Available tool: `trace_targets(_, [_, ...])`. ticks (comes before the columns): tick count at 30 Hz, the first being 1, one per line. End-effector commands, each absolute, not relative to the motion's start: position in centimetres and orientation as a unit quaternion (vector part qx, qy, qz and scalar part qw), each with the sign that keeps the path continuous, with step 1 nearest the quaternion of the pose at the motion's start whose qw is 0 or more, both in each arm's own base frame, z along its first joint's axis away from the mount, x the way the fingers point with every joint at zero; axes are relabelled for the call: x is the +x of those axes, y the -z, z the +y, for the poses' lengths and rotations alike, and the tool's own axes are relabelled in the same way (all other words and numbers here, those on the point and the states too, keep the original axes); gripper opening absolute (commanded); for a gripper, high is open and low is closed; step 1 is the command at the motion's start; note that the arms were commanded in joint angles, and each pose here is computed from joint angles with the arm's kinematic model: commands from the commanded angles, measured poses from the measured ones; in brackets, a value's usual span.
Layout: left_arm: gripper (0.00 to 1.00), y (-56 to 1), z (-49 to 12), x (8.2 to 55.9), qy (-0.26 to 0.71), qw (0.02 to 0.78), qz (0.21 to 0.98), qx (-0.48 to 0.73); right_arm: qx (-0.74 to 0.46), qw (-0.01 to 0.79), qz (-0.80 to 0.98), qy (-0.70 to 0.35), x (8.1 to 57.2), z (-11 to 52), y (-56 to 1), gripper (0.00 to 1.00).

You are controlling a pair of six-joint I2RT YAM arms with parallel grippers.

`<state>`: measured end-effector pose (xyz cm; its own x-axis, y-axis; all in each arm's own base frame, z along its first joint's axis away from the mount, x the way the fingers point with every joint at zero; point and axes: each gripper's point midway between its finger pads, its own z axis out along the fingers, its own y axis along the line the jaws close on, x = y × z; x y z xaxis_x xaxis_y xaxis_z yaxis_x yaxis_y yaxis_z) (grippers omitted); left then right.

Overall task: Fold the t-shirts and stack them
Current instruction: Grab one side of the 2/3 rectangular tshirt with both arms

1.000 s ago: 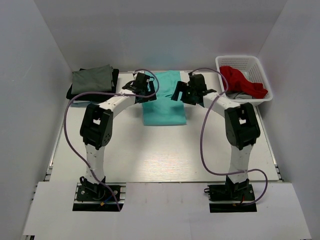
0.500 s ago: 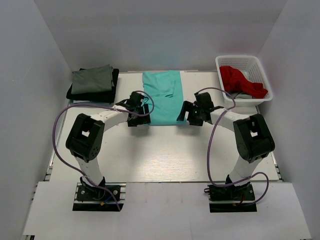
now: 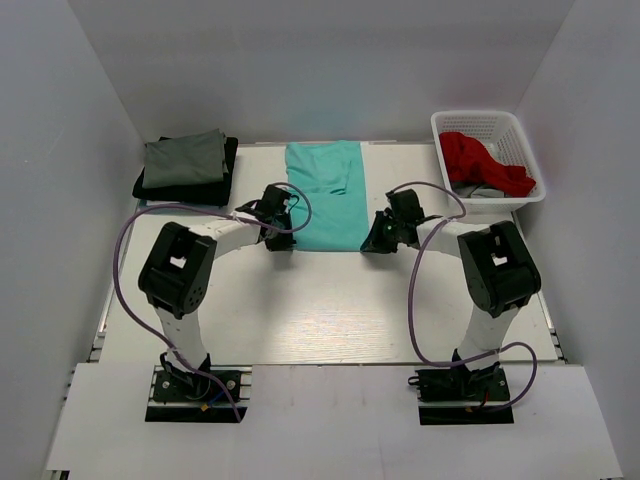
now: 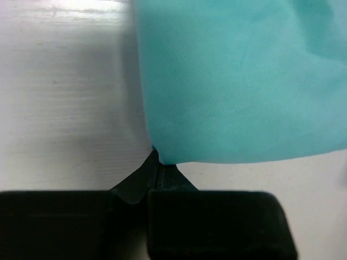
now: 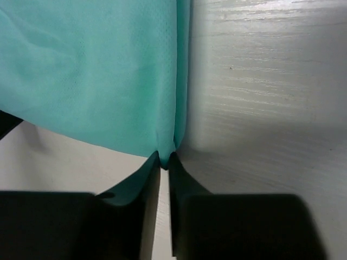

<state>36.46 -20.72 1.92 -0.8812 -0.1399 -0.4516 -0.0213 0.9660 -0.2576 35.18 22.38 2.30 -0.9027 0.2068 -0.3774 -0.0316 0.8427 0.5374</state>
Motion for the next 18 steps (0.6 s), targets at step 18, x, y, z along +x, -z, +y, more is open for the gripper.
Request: trace_targets(18, [0.00, -12.2, -24.2, 29.3, 0.294, 0.264, 0.918, 0.038, -0.005, 0.269, 0.915, -0.301, 28.5, 20.5, -11.7, 0.00])
